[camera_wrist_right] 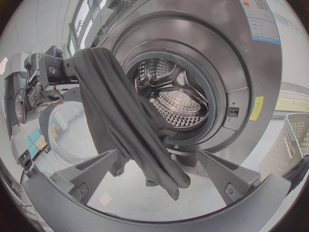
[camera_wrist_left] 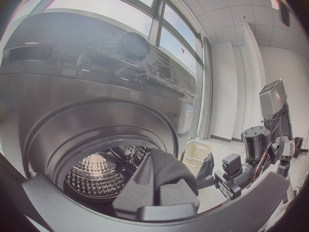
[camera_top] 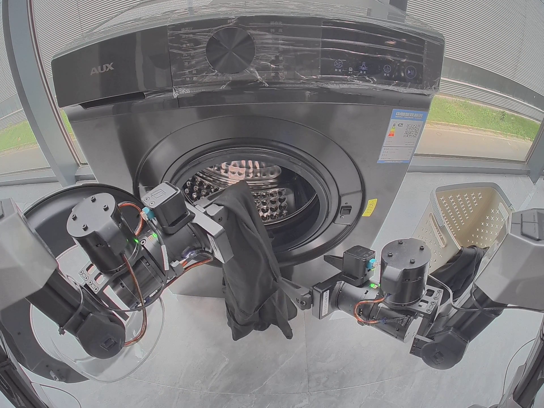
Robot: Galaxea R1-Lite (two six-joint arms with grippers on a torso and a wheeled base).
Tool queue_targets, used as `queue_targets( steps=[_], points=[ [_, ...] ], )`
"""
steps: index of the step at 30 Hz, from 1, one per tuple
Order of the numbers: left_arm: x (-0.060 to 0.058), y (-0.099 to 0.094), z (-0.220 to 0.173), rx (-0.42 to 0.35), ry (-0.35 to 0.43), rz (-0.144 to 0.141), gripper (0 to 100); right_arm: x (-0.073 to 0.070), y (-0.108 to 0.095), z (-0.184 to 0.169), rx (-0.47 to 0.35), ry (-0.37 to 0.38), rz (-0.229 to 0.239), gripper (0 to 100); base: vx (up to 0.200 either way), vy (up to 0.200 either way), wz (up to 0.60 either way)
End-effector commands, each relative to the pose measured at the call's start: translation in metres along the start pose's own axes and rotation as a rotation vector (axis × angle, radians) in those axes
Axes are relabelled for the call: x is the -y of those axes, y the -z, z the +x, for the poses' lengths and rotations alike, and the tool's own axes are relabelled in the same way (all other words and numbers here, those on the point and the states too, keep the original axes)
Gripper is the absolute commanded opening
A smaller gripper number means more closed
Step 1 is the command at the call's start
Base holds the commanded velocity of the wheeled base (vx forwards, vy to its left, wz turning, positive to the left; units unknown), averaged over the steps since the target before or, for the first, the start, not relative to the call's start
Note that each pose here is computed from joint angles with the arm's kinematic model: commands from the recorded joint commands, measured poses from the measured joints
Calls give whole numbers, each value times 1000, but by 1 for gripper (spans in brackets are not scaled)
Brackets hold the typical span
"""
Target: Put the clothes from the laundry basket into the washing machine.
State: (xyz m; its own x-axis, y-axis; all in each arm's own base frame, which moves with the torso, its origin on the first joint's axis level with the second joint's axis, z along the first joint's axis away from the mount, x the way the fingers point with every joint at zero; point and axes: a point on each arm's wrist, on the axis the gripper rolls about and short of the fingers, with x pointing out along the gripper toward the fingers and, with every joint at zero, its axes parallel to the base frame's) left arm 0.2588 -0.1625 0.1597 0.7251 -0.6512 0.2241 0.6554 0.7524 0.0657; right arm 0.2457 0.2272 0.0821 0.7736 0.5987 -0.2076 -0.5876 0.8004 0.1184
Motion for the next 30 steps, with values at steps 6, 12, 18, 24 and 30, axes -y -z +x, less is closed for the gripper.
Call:
queue_targets(
  steps=[6, 12, 18, 24, 30],
  points=[
    [1, -6, -3, 15, -9, -13, 0, 2, 8, -5, -36, 8, -3, 100, 0, 0, 0],
    [-3, -5, 3, 22, -42, -13, 0, 6, 24, 1, -85, 19, -1, 100, 0, 0, 0],
    [-13, -28, 17, 131, -118, -34, 0, 7, 36, 2, -116, 25, -9, 100, 0, 0, 0],
    [-14, -33, 22, 154, -133, -32, 0, 6, 51, -1, -163, 15, -15, 100, 0, 0, 0],
    [-12, -34, 20, 153, -132, -35, 0, 5, 59, 12, -169, 8, -18, 100, 0, 0, 0]
  ],
)
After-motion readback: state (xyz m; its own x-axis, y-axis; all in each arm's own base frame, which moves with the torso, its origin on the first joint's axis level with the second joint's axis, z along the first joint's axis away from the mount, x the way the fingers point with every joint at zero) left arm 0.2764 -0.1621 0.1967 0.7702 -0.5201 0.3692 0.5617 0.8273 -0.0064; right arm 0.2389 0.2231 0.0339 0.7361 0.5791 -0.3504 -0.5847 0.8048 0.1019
